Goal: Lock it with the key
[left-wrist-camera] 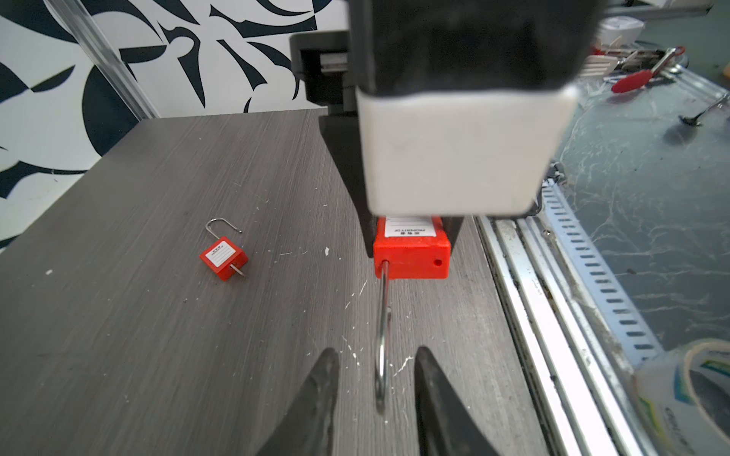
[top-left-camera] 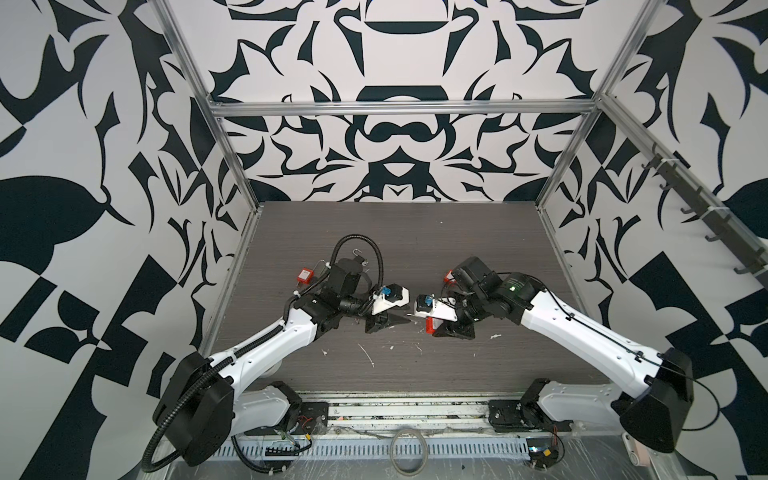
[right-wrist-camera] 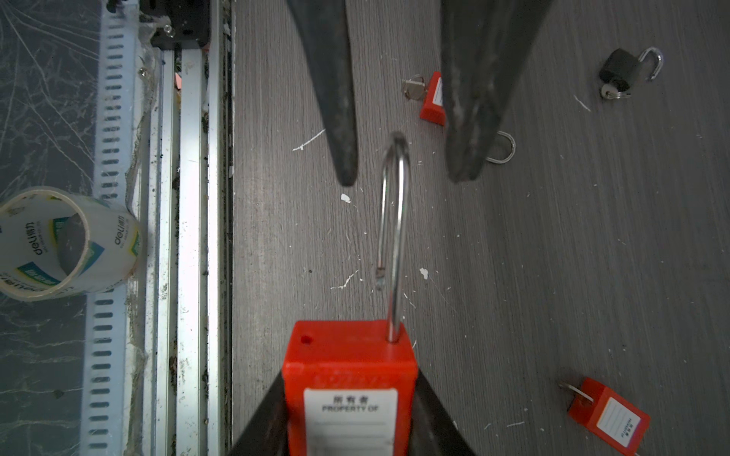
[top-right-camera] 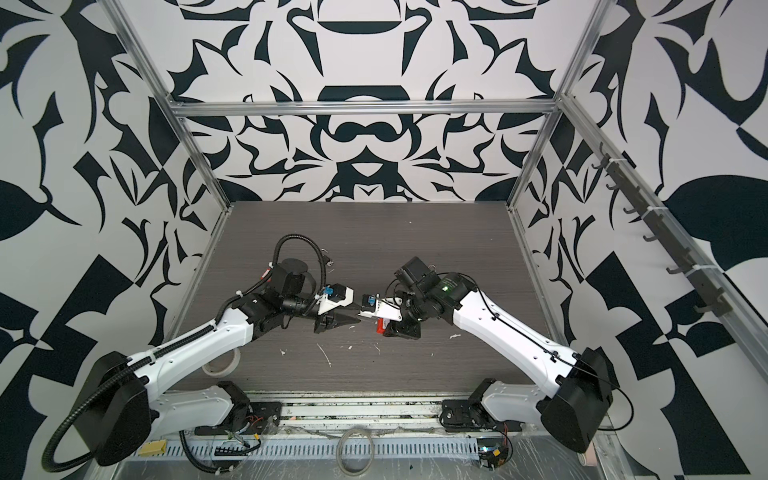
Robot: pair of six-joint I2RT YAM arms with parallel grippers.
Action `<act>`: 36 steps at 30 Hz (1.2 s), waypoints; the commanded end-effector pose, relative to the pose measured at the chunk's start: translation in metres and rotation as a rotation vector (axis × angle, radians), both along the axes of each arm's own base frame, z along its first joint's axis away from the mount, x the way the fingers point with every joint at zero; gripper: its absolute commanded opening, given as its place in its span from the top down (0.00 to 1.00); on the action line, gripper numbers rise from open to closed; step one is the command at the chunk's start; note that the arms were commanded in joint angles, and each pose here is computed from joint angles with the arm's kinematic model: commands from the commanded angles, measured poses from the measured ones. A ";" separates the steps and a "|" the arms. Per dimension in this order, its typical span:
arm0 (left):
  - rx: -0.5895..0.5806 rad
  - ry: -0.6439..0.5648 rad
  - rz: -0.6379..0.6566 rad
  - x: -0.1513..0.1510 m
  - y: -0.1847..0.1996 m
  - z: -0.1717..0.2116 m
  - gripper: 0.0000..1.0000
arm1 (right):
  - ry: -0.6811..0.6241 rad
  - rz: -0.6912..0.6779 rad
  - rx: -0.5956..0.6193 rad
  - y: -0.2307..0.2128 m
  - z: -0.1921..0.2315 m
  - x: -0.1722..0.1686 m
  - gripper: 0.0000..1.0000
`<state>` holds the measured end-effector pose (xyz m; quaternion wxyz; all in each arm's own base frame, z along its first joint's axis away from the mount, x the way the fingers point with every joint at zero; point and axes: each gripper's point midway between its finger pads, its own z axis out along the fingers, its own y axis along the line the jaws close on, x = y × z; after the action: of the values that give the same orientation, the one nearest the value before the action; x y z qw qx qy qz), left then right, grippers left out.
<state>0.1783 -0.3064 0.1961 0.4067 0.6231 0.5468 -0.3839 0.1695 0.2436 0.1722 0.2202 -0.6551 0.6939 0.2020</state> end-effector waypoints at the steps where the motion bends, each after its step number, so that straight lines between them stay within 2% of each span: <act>1: -0.005 -0.009 -0.021 -0.003 -0.003 0.002 0.68 | -0.034 0.018 0.058 0.010 0.022 0.002 0.75; 5: -0.001 0.017 -0.045 -0.009 -0.003 0.000 0.75 | -0.038 0.013 0.058 0.012 0.021 0.004 0.75; 13: -0.009 0.059 -0.082 -0.017 -0.004 0.001 1.00 | -0.063 0.018 0.075 0.018 0.026 0.010 0.74; 15: -0.007 0.058 -0.085 -0.018 -0.003 0.001 1.00 | -0.073 0.014 0.068 0.017 0.027 0.012 0.68; 18: -0.016 0.065 -0.091 -0.020 -0.003 0.005 1.00 | -0.069 0.020 0.053 0.013 0.027 0.009 0.52; 19: -0.022 0.065 -0.091 -0.020 -0.003 0.006 1.00 | -0.058 0.022 0.051 0.012 0.028 0.007 0.49; 20: -0.030 0.064 -0.091 -0.021 -0.003 0.008 1.00 | -0.038 0.025 0.044 0.011 0.027 0.003 0.42; 21: -0.038 0.062 -0.090 -0.021 -0.003 0.010 1.00 | -0.022 0.030 0.041 0.010 0.028 0.000 0.24; 22: -0.047 0.059 -0.090 -0.021 -0.003 0.012 1.00 | -0.012 0.028 0.037 0.008 0.027 -0.002 0.19; 28: -0.080 0.047 -0.096 -0.026 -0.001 0.021 1.00 | 0.025 0.024 0.043 0.003 0.028 -0.013 0.17; 32: -0.108 0.044 -0.105 -0.029 -0.001 0.027 1.00 | 0.022 0.020 -0.021 -0.005 0.017 -0.011 0.24; 36: -0.119 0.041 -0.113 -0.031 0.000 0.031 1.00 | 0.049 0.029 -0.015 -0.002 0.017 -0.013 0.35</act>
<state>0.1559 -0.3072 0.2164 0.4022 0.6164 0.5192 -0.4343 0.1597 0.2410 0.1827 0.1987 -0.6585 0.6951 0.2089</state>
